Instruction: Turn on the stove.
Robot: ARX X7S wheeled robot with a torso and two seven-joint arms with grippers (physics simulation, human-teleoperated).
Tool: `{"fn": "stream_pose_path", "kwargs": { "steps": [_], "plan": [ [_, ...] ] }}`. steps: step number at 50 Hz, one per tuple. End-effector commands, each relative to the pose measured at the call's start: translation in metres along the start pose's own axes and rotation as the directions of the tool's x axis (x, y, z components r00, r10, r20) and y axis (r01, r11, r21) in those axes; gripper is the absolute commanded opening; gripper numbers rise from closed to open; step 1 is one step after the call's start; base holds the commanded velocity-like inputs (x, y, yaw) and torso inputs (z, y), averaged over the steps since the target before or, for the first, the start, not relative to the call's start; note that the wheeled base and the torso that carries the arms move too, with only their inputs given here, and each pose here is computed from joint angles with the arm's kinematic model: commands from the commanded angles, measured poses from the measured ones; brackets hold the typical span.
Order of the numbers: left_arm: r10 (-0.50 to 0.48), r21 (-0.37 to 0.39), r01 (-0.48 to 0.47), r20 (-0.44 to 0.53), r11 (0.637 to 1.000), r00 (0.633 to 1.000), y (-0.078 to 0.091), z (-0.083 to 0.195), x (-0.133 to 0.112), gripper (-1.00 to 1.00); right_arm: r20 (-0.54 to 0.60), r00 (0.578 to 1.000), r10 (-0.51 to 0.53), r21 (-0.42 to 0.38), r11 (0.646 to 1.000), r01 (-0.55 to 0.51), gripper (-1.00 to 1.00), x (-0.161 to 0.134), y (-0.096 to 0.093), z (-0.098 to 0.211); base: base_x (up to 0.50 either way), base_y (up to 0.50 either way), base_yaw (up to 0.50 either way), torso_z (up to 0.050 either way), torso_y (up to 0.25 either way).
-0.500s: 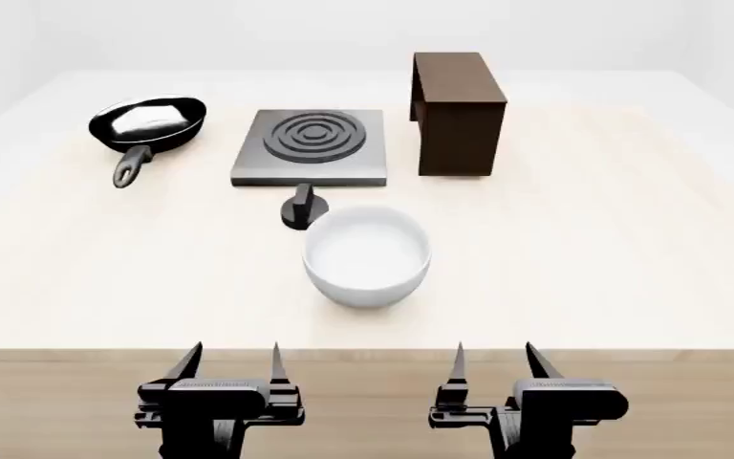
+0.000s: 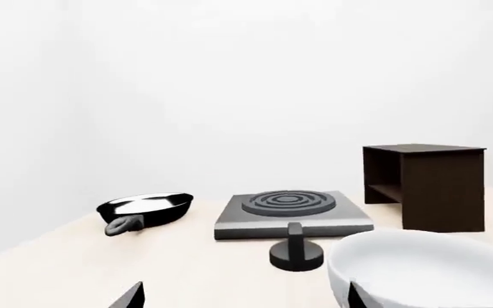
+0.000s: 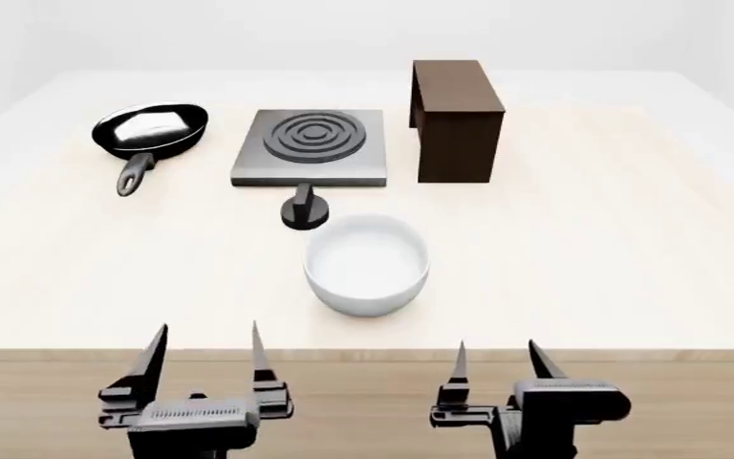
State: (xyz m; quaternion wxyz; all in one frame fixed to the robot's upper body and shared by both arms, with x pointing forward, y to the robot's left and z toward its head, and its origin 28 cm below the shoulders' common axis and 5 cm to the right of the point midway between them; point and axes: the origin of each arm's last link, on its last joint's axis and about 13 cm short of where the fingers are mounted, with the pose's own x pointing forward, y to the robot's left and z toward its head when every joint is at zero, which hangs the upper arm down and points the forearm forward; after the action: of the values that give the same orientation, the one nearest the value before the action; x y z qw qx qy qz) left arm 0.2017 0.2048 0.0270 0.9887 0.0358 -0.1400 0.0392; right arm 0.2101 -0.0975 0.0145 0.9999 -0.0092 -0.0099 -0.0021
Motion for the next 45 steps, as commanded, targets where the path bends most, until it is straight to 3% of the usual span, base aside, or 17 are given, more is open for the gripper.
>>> {"fn": "stream_pose_path", "kwargs": {
  "steps": [1,4,12,17,45],
  "plan": [
    [0.033,0.027,-0.041,0.256,0.999,0.966,-0.0011,0.0167,-0.0098,1.00,0.055,0.998,-0.005,0.011,1.000,0.004,1.00,-0.0012,-0.0004,0.0038,0.00,0.00,0.00,0.000,0.000],
    [-0.005,0.100,-0.025,0.294,0.995,0.956,-0.0029,0.0215,-0.0114,1.00,0.075,0.997,-0.009,0.024,1.000,0.007,1.00,-0.0017,-0.0010,0.0052,0.00,0.00,0.00,0.000,0.000],
    [-0.034,0.081,0.010,0.301,0.997,0.953,-0.0048,0.0185,-0.0116,1.00,0.099,0.995,-0.033,-0.030,0.999,0.036,1.00,-0.0023,-0.0015,0.0032,0.00,0.00,0.00,0.000,0.000],
    [-0.066,0.094,0.037,0.328,0.995,0.942,-0.0070,0.0214,-0.0128,1.00,0.108,0.994,-0.031,-0.016,0.999,0.033,1.00,-0.0028,-0.0020,0.0011,0.00,0.04,0.00,0.000,0.000],
    [-0.040,0.075,0.017,0.327,0.997,0.944,-0.0058,0.0223,-0.0128,1.00,0.085,0.995,-0.045,-0.021,0.999,0.046,1.00,-0.0010,-0.0034,0.0004,0.00,0.38,0.00,0.000,0.000]
  ]
}}
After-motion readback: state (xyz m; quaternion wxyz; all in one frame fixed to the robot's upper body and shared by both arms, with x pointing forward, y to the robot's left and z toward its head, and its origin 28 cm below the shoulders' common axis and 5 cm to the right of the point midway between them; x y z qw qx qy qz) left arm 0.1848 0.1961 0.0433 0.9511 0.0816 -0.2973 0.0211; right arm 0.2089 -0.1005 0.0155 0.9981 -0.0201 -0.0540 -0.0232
